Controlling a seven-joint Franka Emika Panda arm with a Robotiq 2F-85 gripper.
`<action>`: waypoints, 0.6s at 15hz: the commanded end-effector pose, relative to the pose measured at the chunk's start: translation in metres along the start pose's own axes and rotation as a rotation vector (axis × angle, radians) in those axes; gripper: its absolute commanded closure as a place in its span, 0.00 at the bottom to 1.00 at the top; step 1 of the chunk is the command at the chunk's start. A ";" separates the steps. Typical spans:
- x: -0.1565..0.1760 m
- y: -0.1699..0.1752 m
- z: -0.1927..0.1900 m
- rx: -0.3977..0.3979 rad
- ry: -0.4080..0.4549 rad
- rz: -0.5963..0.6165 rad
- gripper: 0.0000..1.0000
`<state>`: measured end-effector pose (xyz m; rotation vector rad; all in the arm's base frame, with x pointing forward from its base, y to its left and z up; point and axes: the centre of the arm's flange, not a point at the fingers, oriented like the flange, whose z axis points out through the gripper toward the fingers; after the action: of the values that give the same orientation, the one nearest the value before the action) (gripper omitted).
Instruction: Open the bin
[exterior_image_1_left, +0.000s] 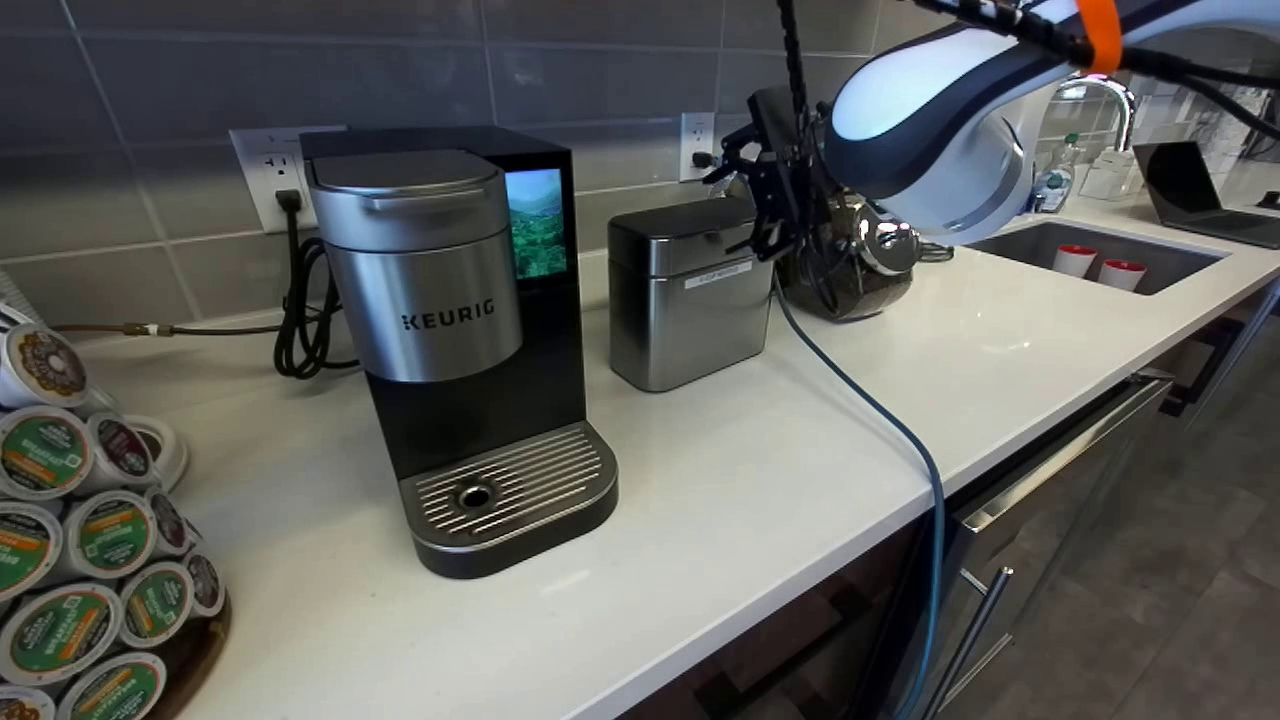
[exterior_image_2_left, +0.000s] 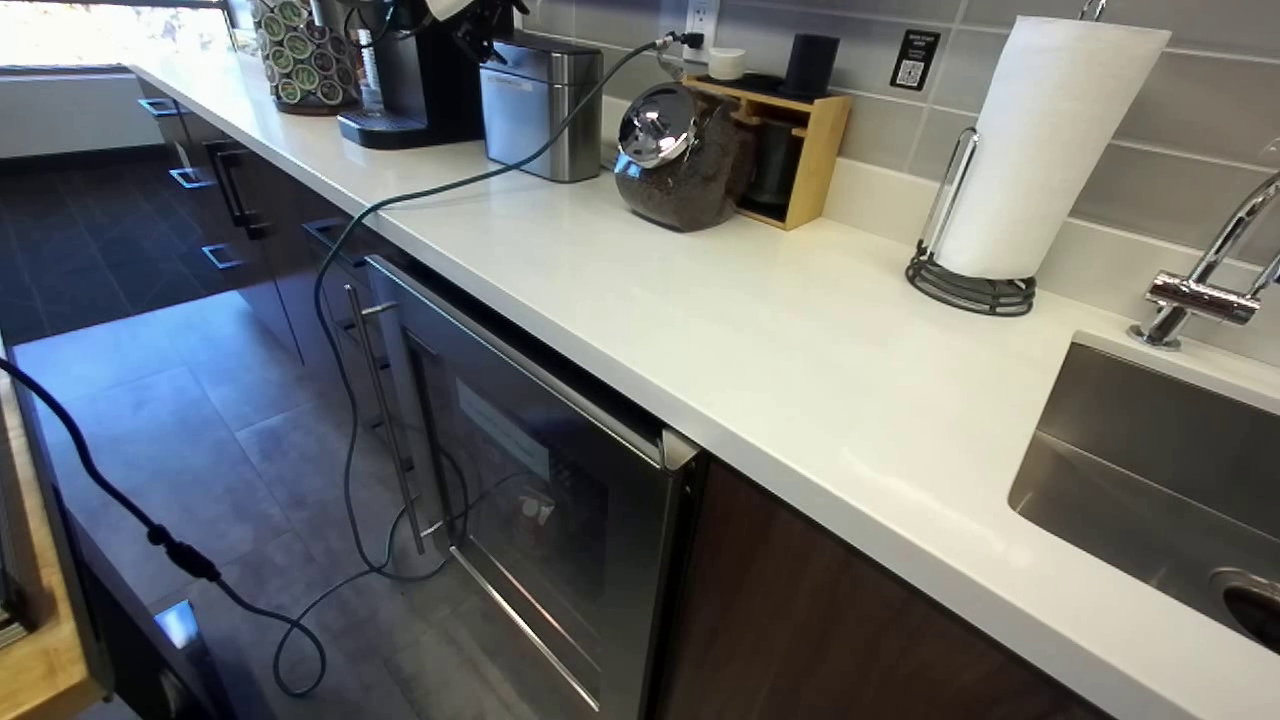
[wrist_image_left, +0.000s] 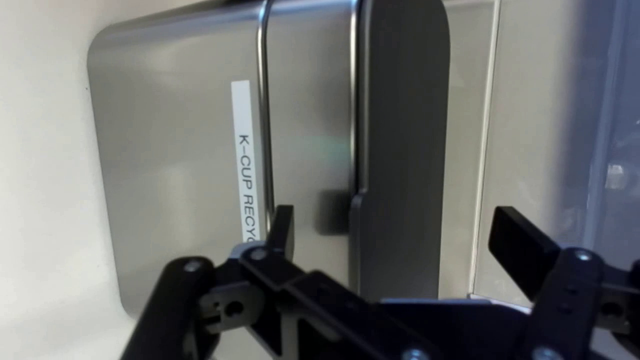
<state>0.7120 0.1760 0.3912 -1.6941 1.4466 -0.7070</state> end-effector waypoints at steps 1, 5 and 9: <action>-0.006 -0.021 0.006 0.055 0.016 0.028 0.00; -0.008 -0.038 0.002 0.093 0.017 0.032 0.00; -0.011 -0.054 -0.003 0.148 0.012 0.034 0.00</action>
<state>0.7250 0.1789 0.4320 -1.6126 1.4056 -0.7562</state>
